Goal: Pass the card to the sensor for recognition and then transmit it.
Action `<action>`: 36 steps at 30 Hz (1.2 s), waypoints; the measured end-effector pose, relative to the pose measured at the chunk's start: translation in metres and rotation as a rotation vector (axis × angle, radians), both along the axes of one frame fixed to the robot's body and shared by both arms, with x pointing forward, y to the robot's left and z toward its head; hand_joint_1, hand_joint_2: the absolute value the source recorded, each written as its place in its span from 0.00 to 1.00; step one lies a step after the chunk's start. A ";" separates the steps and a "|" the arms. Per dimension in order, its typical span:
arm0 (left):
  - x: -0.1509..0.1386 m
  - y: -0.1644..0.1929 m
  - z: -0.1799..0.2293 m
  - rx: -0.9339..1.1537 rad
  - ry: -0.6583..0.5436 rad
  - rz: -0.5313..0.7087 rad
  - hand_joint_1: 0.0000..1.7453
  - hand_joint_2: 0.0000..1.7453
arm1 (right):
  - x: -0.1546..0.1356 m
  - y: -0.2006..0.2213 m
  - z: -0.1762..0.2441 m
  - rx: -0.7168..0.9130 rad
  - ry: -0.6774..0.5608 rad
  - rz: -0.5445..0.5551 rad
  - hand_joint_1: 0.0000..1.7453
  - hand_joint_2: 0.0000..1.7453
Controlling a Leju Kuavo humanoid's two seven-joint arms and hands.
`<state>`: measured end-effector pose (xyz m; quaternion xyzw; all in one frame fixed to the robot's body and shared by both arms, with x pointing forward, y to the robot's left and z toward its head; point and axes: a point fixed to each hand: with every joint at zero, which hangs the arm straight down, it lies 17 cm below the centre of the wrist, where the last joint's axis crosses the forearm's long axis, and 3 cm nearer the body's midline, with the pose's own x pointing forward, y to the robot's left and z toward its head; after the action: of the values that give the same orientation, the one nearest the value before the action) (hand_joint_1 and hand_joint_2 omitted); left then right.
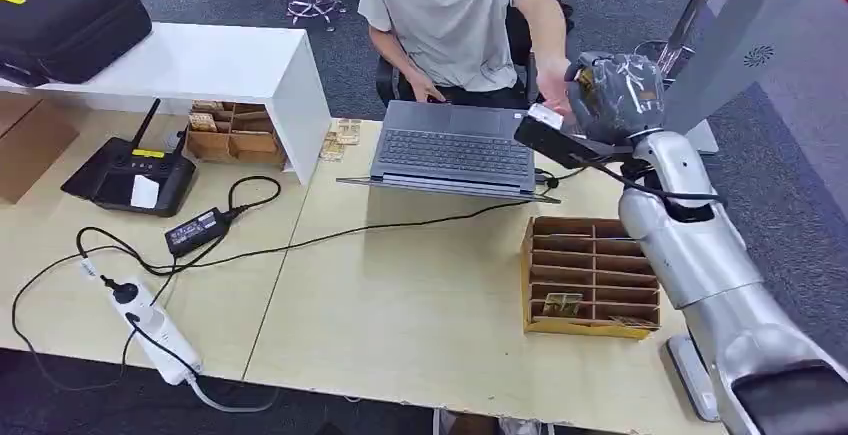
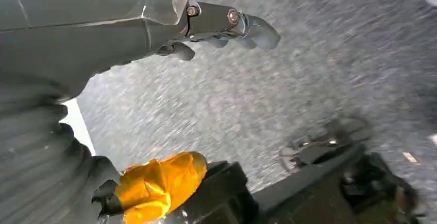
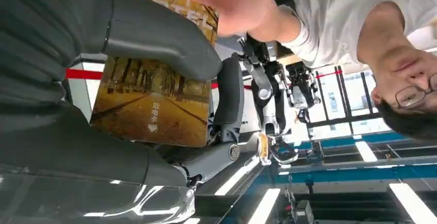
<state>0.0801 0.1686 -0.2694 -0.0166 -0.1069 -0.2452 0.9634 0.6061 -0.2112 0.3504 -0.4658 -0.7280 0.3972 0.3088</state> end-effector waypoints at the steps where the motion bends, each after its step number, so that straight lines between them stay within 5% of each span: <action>1: 0.000 -0.002 0.000 -0.010 -0.001 0.007 0.00 1.00 | -0.001 0.000 -0.003 -0.001 0.004 0.005 1.00 1.00; 25: -0.014 -0.024 0.004 -0.100 0.046 0.100 0.00 1.00 | -0.013 -0.010 -0.022 0.029 0.012 0.030 1.00 1.00; 36: -0.019 -0.030 0.005 -0.141 0.077 0.222 0.00 1.00 | -0.081 -0.080 -0.067 -0.028 -0.027 -0.017 1.00 1.00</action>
<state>0.0616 0.1385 -0.2641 -0.0818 -0.0880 -0.1282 0.9844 0.5250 -0.2909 0.2835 -0.4816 -0.7223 0.3984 0.2960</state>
